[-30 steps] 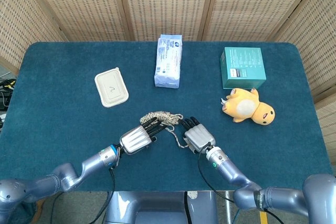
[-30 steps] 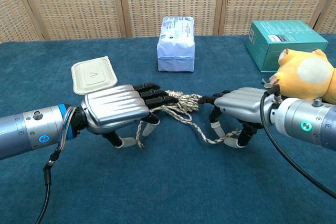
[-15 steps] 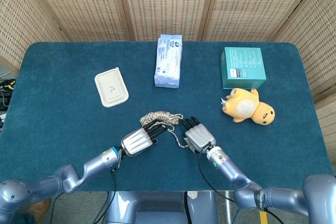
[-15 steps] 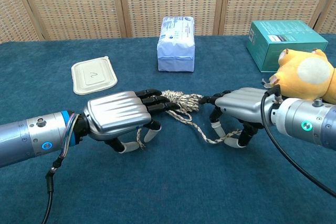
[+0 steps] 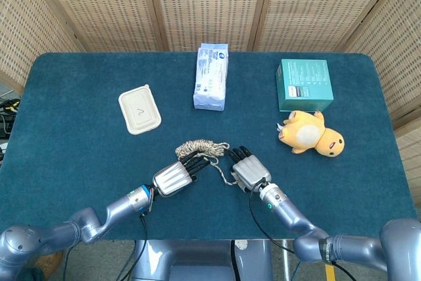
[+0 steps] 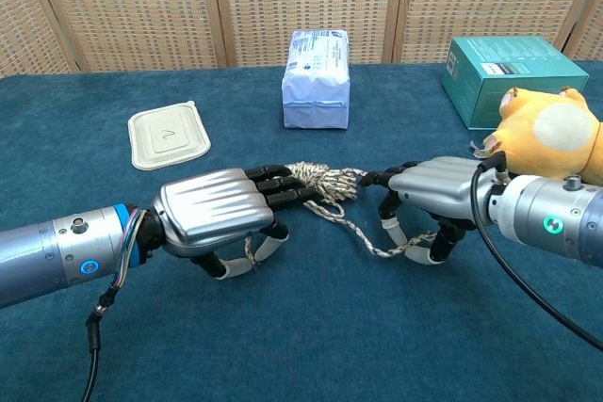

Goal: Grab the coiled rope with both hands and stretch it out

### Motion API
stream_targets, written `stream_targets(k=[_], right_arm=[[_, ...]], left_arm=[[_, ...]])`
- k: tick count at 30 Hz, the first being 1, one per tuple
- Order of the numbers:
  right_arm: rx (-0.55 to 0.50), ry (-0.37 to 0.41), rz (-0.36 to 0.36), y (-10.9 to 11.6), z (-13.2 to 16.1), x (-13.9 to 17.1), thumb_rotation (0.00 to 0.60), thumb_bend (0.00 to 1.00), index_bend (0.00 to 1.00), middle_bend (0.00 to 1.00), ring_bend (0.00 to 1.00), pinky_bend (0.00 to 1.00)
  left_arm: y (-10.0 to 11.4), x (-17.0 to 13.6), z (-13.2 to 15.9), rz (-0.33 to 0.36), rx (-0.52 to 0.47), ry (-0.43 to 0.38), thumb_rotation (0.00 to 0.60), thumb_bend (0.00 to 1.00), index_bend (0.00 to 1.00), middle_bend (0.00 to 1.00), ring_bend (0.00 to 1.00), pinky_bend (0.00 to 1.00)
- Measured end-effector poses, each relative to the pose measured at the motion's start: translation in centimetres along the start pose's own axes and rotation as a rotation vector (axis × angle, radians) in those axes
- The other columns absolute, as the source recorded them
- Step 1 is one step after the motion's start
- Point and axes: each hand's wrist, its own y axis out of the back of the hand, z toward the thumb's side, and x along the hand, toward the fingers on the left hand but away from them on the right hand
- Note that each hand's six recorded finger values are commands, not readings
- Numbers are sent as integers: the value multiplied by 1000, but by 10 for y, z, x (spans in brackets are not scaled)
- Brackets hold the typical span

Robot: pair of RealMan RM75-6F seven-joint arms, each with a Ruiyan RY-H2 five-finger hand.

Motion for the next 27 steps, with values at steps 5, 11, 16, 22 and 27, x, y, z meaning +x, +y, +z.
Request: stream_targets(k=[5, 11, 16, 22, 27], right_arm=[[0, 0, 2, -1, 0, 0, 600, 610, 657, 0, 0, 0], [1, -3, 2, -2, -2, -1, 600, 612, 658, 0, 0, 0], [4, -7, -3, -2, -4, 0, 600, 612, 664, 0, 0, 0], [26, -23, -45, 6, -13, 4, 600, 612, 676, 2, 0, 0], [50, -49, -80, 17, -27, 11, 600, 609, 682, 10, 0, 0]], left_arm=[[-1, 0, 0, -3, 2, 0, 600, 396, 597, 0, 0, 0], [-3, 0, -1, -5, 2, 5, 600, 445, 632, 0, 0, 0], [-1, -3, -6, 4, 2, 17, 600, 458, 656, 0, 0, 0], [8, -21, -31, 50, 8, 76, 600, 477, 669, 0, 0, 0], [14, -44, -63, 74, 18, 145, 600, 476, 672, 0, 0, 0]])
